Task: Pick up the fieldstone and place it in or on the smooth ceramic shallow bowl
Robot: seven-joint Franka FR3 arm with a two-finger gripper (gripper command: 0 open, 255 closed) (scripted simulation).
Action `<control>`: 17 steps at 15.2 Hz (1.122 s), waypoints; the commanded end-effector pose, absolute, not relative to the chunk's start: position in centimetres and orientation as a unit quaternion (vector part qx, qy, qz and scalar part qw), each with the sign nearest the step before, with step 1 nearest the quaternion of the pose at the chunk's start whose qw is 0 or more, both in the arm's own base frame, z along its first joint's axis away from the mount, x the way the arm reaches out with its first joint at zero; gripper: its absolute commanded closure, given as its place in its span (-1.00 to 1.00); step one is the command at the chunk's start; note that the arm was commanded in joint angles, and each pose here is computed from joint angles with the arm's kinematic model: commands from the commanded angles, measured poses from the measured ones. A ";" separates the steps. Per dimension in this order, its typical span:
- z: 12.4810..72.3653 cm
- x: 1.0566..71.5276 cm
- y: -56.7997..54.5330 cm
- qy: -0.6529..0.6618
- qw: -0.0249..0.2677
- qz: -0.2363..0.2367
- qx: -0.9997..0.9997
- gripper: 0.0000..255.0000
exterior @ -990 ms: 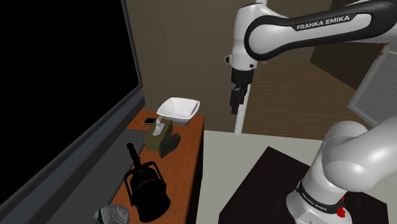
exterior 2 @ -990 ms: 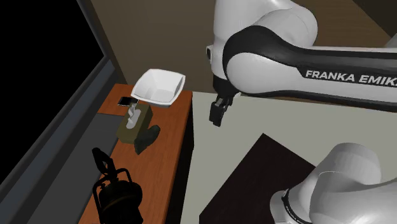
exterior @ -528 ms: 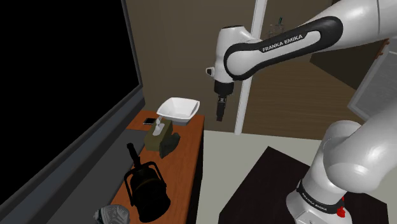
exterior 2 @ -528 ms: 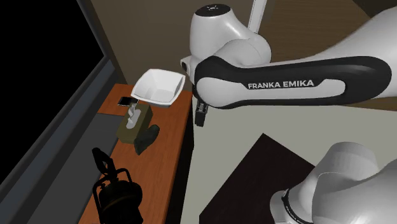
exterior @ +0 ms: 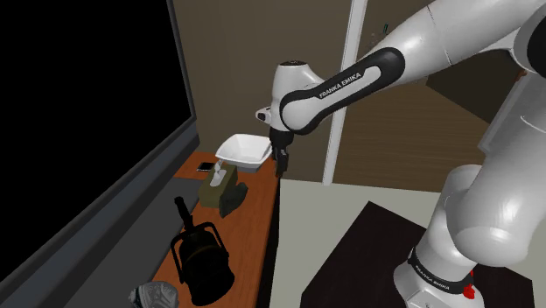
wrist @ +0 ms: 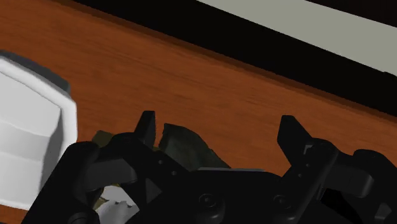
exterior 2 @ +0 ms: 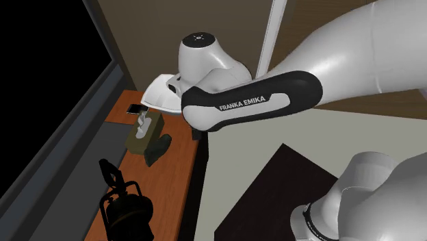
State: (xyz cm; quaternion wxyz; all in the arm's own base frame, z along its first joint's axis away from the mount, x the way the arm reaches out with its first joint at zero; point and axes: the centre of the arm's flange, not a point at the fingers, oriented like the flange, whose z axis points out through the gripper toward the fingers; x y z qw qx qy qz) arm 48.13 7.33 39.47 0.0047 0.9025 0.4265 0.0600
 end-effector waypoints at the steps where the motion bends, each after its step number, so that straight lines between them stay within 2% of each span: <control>1: 38.0 49.8 8.6 0.466 0.008 0.071 0.882 -1.00; 10: 32.1 55.5 15.6 0.623 0.021 0.114 0.773 -1.00; 17: 28.6 56.4 16.6 0.634 0.022 0.117 0.765 -1.00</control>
